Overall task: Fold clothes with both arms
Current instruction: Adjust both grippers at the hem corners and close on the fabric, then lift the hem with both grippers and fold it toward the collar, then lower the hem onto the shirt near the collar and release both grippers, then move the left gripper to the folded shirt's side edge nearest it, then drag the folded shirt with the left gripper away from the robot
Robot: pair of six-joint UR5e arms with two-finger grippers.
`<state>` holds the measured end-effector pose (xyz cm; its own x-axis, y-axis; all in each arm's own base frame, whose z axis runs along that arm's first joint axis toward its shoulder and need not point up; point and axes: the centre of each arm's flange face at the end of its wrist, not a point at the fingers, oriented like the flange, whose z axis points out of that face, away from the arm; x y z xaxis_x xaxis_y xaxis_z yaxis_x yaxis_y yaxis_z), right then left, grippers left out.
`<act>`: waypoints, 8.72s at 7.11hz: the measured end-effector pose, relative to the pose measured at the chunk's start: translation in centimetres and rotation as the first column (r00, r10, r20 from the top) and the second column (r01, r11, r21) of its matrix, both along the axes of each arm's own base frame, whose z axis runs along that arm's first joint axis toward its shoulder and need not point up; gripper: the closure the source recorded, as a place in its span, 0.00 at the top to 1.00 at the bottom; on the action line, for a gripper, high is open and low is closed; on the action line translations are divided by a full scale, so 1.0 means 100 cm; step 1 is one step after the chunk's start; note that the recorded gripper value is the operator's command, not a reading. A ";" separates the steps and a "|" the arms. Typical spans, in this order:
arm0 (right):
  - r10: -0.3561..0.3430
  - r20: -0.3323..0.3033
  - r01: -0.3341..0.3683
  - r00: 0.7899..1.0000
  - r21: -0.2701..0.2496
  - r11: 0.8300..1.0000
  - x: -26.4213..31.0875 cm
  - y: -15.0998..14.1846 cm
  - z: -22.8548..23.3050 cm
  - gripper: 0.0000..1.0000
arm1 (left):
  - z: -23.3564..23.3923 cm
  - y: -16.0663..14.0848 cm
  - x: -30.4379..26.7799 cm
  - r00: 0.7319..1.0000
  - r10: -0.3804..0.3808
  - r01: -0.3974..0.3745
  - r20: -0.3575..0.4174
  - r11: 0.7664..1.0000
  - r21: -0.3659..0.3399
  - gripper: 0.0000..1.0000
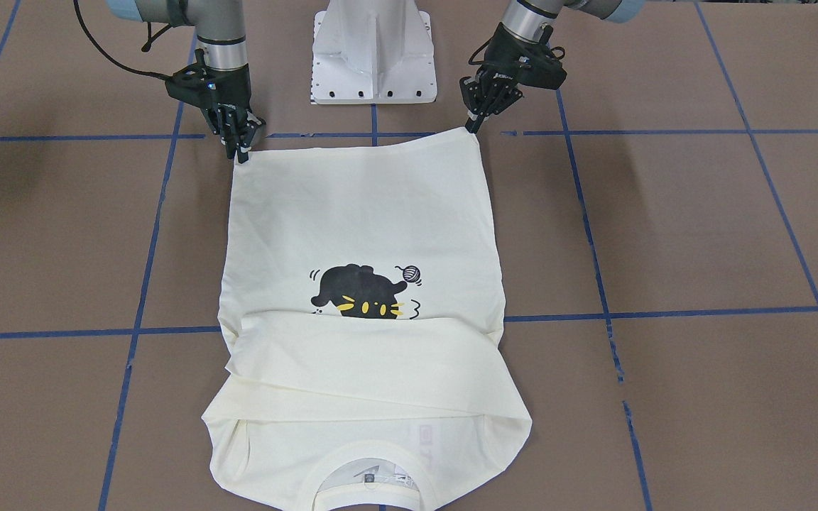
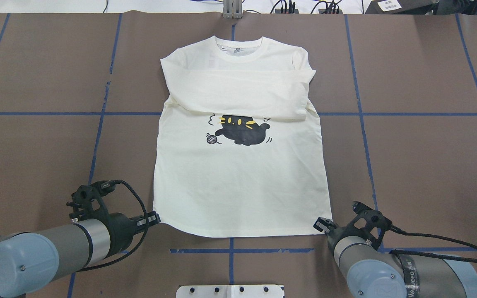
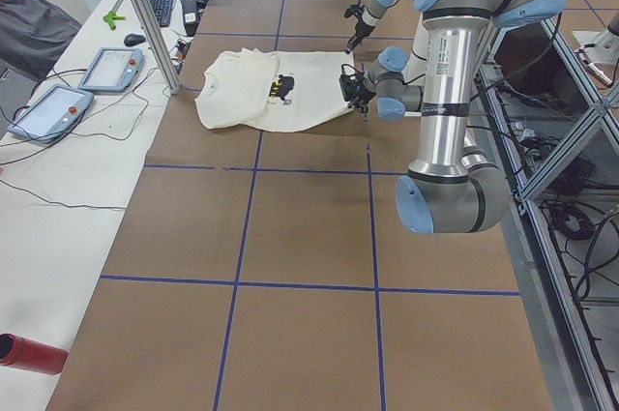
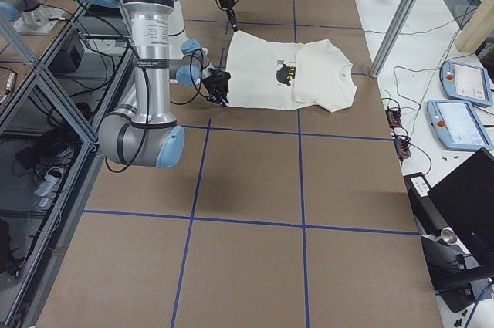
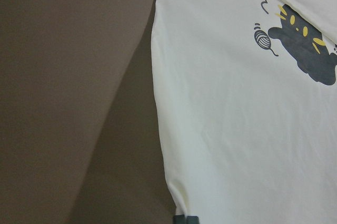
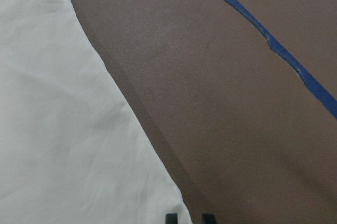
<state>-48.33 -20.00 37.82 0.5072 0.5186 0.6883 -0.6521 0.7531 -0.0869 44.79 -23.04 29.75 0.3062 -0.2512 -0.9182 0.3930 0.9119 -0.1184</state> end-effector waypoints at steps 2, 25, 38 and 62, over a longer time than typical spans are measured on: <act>0.002 0.014 -0.002 1.000 0.003 1.000 0.001 -0.001 -0.009 0.00 | 0.000 0.000 0.000 1.000 0.000 0.000 0.001 1.000 0.000 0.00; -0.050 -0.106 0.053 0.993 0.023 0.998 0.027 -0.337 -0.041 0.00 | 0.000 -0.348 0.031 0.909 -0.091 0.027 0.407 0.987 0.161 0.00; -0.263 -0.137 0.287 0.955 0.198 0.937 0.051 -0.338 -0.083 1.00 | 0.031 -0.160 -0.005 0.980 0.044 -0.090 0.196 0.968 0.236 0.50; -0.242 -0.087 0.256 0.966 0.232 0.939 0.062 -0.328 -0.109 1.00 | 0.086 -0.490 -0.009 0.838 -0.218 -0.007 0.500 0.912 0.409 0.99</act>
<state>-42.13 -52.83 26.93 0.6407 0.1946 0.7427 -0.4397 0.8860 0.1471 43.94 -72.01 38.38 0.7590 0.0228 -0.6507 0.3874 0.7875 0.4794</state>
